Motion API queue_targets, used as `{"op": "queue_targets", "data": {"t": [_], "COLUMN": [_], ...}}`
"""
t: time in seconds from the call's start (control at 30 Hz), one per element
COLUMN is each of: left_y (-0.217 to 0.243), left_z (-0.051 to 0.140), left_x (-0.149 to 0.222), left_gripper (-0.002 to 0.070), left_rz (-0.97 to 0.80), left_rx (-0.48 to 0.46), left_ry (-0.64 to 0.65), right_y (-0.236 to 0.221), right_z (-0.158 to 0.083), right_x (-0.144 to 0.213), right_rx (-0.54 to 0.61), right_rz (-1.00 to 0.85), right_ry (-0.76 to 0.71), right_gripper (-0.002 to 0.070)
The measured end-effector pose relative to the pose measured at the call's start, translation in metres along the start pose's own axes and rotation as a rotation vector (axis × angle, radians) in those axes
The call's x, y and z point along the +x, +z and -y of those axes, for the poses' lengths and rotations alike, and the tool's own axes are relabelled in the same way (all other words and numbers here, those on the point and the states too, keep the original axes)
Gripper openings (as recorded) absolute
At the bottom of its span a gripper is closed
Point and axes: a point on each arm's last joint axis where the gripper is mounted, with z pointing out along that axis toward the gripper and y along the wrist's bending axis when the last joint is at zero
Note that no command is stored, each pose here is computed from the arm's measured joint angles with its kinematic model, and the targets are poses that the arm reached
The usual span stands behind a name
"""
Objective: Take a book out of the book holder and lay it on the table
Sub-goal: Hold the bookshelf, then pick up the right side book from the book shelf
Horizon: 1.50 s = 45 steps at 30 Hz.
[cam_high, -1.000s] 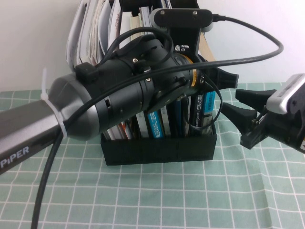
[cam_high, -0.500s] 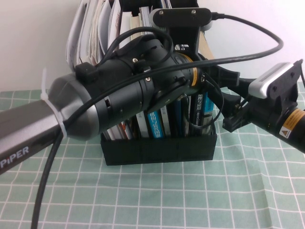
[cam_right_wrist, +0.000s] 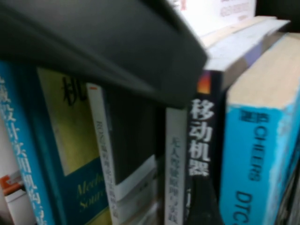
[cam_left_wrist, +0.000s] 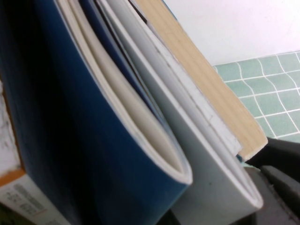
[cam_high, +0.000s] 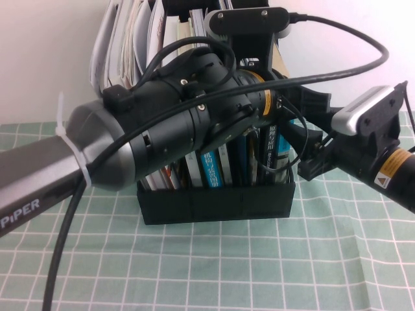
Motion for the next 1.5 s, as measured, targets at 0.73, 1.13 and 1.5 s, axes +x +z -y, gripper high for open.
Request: {"op": "queue_targets", "data": {"t": [0.73, 1.13, 1.5], "left_y": [0.000, 0.000, 0.000], "left_z": [0.000, 0.000, -0.003], "left_x": [0.000, 0.001, 0.004], "left_gripper": [-0.0003, -0.0003, -0.0003], "left_rz": [-0.004, -0.010, -0.040], "left_rx": [0.003, -0.003, -0.037], "left_ry": [-0.016, -0.021, -0.028], "right_y": [0.010, 0.023, 0.029], "right_z": [0.003, 0.002, 0.001], "right_x": [-0.005, 0.032, 0.048], "right_rx": [0.133, 0.080, 0.080], "right_rz": [-0.003, 0.028, 0.029], "right_ry": [-0.061, -0.013, 0.006], "right_gripper": [0.0368, 0.0285, 0.0244]}}
